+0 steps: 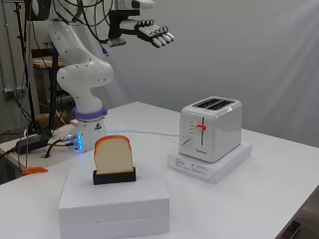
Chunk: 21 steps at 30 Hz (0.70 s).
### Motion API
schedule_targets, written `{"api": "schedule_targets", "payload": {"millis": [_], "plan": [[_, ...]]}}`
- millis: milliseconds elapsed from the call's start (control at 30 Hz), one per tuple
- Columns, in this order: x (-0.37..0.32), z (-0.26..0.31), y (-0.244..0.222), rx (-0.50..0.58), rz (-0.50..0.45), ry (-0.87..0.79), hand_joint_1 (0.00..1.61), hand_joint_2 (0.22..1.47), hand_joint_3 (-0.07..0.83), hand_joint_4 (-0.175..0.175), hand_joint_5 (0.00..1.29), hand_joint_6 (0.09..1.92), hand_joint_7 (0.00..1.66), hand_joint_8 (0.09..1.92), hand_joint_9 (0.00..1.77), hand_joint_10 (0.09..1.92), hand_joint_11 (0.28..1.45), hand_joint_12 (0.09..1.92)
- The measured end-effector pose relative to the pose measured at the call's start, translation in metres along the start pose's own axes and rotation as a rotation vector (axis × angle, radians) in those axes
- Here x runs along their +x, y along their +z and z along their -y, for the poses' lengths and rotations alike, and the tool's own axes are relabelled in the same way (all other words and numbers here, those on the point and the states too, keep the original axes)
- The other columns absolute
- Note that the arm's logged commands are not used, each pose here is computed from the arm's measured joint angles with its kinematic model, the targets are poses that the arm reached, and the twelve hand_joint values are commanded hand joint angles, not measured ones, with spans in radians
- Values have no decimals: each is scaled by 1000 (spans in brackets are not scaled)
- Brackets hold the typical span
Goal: Teleoperate dual arm-hand system to toast a bread
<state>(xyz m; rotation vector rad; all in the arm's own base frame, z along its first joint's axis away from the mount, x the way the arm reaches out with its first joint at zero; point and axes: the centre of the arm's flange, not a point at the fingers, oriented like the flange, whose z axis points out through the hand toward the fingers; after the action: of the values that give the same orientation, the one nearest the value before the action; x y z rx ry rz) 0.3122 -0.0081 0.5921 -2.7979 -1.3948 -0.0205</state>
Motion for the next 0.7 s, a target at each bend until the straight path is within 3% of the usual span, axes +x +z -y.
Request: {"api": "schedule_targets", "payload": {"millis": [167,400,700], "plan": [[-49,-50,-2,73,-50,-43,247,1247,19,-81,193,87,251,87,323,87,363,87],[-112,-116,14,177,-32,188,187,1300,18,-61,197,87,231,87,277,87,362,87],[-204,-225,96,353,117,285,181,1332,7,-64,228,87,268,87,330,87,392,87]]}}
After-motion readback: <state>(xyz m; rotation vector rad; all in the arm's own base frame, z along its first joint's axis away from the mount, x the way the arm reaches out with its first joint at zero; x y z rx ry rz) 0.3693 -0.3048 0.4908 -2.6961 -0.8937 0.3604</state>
